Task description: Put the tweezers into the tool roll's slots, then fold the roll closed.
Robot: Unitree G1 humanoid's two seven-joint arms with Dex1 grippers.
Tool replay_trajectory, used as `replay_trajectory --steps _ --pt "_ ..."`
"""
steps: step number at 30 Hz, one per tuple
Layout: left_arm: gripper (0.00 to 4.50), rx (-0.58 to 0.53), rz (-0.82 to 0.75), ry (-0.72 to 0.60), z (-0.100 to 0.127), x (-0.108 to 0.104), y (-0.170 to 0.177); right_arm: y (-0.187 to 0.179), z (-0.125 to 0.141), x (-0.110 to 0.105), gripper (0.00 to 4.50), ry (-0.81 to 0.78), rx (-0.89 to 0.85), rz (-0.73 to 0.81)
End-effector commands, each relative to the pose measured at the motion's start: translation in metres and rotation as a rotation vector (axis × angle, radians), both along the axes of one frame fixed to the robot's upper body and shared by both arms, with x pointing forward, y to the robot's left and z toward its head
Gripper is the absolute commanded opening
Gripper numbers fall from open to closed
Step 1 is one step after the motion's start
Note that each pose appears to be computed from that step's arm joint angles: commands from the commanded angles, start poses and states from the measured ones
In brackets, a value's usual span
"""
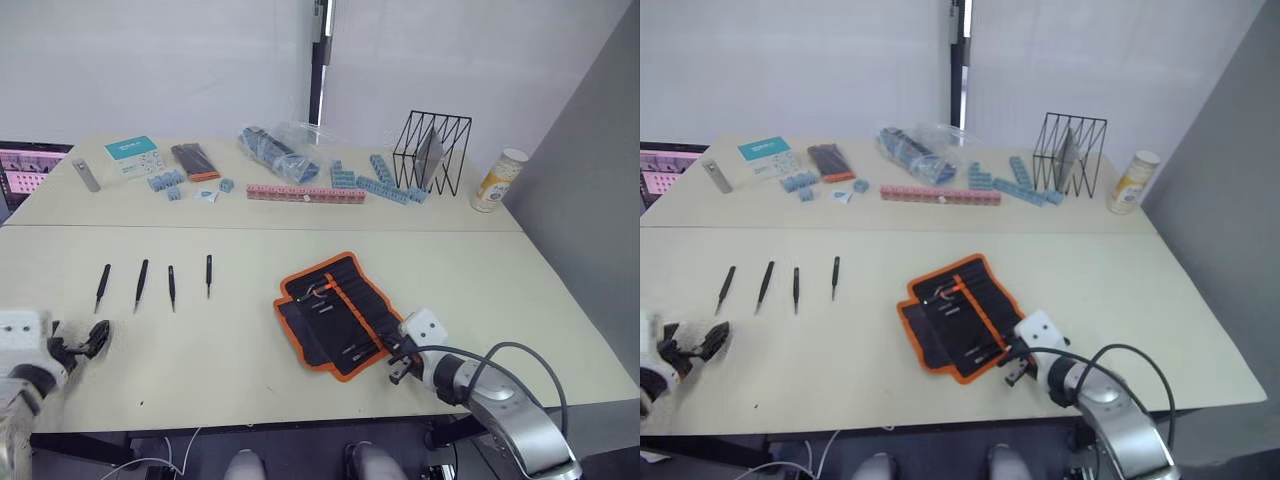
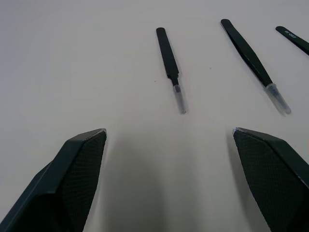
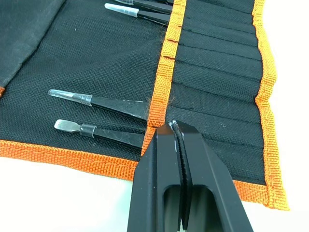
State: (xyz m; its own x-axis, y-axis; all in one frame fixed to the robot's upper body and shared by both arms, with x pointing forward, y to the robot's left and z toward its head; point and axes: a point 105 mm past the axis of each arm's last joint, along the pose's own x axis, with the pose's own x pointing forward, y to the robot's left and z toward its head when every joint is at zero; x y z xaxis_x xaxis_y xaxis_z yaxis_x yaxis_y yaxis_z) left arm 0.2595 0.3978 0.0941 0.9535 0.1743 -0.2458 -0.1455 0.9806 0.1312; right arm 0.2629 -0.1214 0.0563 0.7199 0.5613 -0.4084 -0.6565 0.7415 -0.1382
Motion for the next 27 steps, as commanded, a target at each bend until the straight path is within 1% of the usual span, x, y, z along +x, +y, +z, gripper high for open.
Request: replay_trajectory --steps 1,4,6,10,14,18,19,22,27 --pt "4.45 0.027 0.032 0.013 0.002 0.019 0.013 0.000 -0.038 -0.016 0.00 0.174 -0.026 -0.017" --pt "4.45 0.028 0.019 0.031 -0.002 0.037 0.013 0.000 -0.040 -0.018 0.00 0.177 -0.022 -0.026" --pt "4.45 0.029 0.000 0.058 -0.007 0.046 0.011 -0.002 -0.042 -0.019 0.00 0.182 -0.021 -0.037" --pt "4.45 0.014 -0.030 0.100 -0.018 0.058 0.004 -0.001 -0.045 -0.019 0.00 0.186 -0.014 -0.047" --pt "4.45 -0.011 -0.055 0.126 -0.030 0.066 -0.004 0.000 -0.047 -0.021 0.00 0.190 -0.007 -0.059" --pt "3.30 -0.032 -0.088 0.135 -0.036 0.074 -0.014 0.000 -0.047 -0.021 0.00 0.191 -0.003 -0.064" --pt "2.90 -0.035 -0.100 0.136 -0.036 0.076 -0.016 0.000 -0.047 -0.021 0.00 0.191 -0.002 -0.064" --pt "1.97 -0.042 -0.126 0.139 -0.037 0.081 -0.023 0.001 -0.048 -0.021 0.00 0.192 -0.001 -0.067" --pt "0.29 -0.047 -0.125 0.140 -0.037 0.082 -0.022 0.001 -0.049 -0.021 0.00 0.194 0.001 -0.071"
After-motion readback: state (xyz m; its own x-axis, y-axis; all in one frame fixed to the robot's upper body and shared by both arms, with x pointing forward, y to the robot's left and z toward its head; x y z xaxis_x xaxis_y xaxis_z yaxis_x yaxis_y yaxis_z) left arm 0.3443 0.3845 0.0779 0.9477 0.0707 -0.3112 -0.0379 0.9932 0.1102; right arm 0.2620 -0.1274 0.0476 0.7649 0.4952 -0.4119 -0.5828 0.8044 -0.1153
